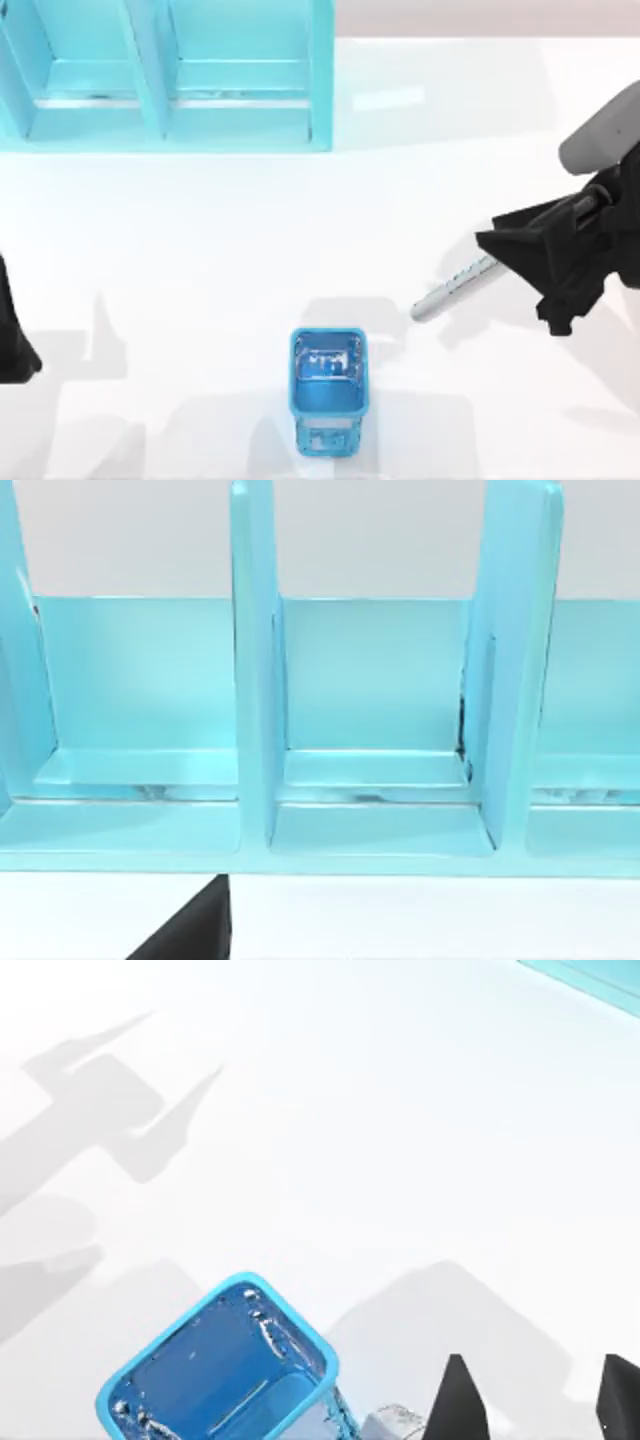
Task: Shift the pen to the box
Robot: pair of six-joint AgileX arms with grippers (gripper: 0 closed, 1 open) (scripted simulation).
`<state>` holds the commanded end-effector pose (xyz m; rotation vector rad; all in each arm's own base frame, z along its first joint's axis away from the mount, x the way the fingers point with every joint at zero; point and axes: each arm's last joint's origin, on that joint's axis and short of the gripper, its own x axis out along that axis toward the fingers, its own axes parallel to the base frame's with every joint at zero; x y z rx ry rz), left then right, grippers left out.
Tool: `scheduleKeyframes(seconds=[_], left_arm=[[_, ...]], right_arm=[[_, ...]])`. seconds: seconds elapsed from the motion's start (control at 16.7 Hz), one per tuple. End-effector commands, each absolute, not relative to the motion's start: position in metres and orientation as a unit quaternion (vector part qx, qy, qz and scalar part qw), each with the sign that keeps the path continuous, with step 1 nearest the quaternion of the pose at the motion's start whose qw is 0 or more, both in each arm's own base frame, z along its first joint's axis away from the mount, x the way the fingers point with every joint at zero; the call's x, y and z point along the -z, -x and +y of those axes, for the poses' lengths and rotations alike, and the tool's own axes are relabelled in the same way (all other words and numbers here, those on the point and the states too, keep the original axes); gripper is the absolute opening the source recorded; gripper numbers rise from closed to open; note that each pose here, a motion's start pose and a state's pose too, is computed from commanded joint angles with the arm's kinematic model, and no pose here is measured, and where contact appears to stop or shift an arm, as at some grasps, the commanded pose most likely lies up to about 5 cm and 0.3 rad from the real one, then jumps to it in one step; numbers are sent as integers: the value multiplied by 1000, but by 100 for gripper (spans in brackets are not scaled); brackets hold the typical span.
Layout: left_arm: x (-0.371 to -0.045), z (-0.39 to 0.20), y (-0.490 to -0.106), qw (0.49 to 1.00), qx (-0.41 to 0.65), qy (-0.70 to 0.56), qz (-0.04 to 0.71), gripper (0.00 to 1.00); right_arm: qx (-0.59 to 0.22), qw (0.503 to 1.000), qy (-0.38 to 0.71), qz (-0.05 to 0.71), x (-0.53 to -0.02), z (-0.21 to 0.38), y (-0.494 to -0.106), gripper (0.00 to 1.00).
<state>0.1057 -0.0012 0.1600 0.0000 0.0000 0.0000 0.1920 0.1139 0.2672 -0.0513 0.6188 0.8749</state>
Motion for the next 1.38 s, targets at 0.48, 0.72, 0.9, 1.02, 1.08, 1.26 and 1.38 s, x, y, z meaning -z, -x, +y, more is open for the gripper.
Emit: scheduleKeyframes(seconds=[0.48, 0.72, 0.9, 1.02, 1.08, 1.26, 1.38], left_arm=[[-160, -1, -106, 1000, 0, 0, 0, 100], [-160, -1, -106, 1000, 0, 0, 0, 100], [-160, -1, -106, 1000, 0, 0, 0, 100], [-160, -1, -106, 1000, 0, 0, 0, 100], [-160, -1, -106, 1000, 0, 0, 0, 100], [-160, -1, -106, 1000, 0, 0, 0, 100], [-160, -1, -106, 1000, 0, 0, 0, 100]], right_arm=[[-307, 886, 73, 339, -293, 57, -238, 0], [-198, 894, 96, 389, -316, -20, -256, 0], [-134, 886, 103, 432, -327, -74, -251, 0], [-110, 877, 106, 455, -332, -96, -244, 0], [-102, 874, 107, 463, -334, -103, -241, 0], [-96, 870, 109, 470, -335, -109, -238, 0], [-96, 870, 109, 470, -335, -109, -238, 0]])
